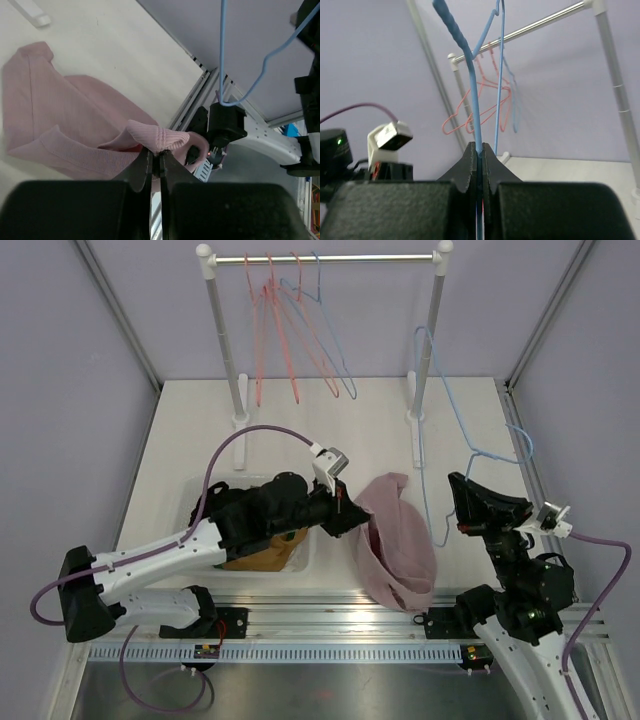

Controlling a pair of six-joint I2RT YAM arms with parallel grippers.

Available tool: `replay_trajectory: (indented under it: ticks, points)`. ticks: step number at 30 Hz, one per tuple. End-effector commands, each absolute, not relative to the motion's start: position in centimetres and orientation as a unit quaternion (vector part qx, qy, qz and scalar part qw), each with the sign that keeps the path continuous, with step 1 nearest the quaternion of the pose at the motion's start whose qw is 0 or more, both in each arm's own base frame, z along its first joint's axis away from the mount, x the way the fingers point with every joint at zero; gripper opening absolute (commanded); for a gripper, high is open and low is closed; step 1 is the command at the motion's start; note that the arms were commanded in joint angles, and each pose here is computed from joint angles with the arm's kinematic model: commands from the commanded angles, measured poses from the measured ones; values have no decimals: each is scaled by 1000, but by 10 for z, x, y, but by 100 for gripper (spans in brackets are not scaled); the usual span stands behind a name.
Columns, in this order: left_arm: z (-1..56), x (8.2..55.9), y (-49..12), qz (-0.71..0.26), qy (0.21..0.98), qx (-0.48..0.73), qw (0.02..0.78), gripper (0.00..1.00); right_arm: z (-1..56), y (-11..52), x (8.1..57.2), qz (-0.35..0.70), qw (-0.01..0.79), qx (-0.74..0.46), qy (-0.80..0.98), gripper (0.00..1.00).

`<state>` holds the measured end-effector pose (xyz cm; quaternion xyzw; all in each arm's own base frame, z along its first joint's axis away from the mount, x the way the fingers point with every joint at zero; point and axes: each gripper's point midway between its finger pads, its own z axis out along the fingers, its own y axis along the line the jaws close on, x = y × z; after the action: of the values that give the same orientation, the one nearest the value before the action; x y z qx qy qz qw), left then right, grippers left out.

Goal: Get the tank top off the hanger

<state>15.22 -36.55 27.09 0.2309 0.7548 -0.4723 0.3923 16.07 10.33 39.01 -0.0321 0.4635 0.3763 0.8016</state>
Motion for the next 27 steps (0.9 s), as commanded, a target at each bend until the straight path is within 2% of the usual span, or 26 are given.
replay_trajectory:
  ticks: [1,2,3,4,5,8,9,11,15,16,17,27]
  points:
    - [256,149,-368,-462,764,240,381,0,459,64,147,348,864,36,362,0]
    - [248,161,-360,-431,779,221,398,0,440,69,164,332,841,40,426,0]
    - [236,165,-351,-404,797,213,396,5,430,68,180,313,823,58,470,0]
    - [234,167,-348,-393,802,209,399,12,448,62,174,305,820,63,480,0]
    - [233,170,-344,-382,804,209,405,16,411,69,199,272,771,67,572,0]
    - [235,169,-336,-366,809,216,407,33,398,68,207,214,715,45,664,0]
    - [238,168,-333,-357,811,219,408,38,383,72,225,191,683,48,703,0]
    - [249,169,-326,-345,809,218,422,54,382,71,229,171,653,47,737,0]
    - [274,167,-303,-326,807,211,446,75,383,86,259,160,620,38,768,0]
    - [282,168,-298,-326,804,205,452,90,384,88,265,157,615,38,771,0]
    - [287,167,-293,-323,803,204,458,99,378,93,278,149,603,33,783,0]
    - [318,149,-207,-292,793,181,502,99,422,127,367,128,622,-6,773,0]
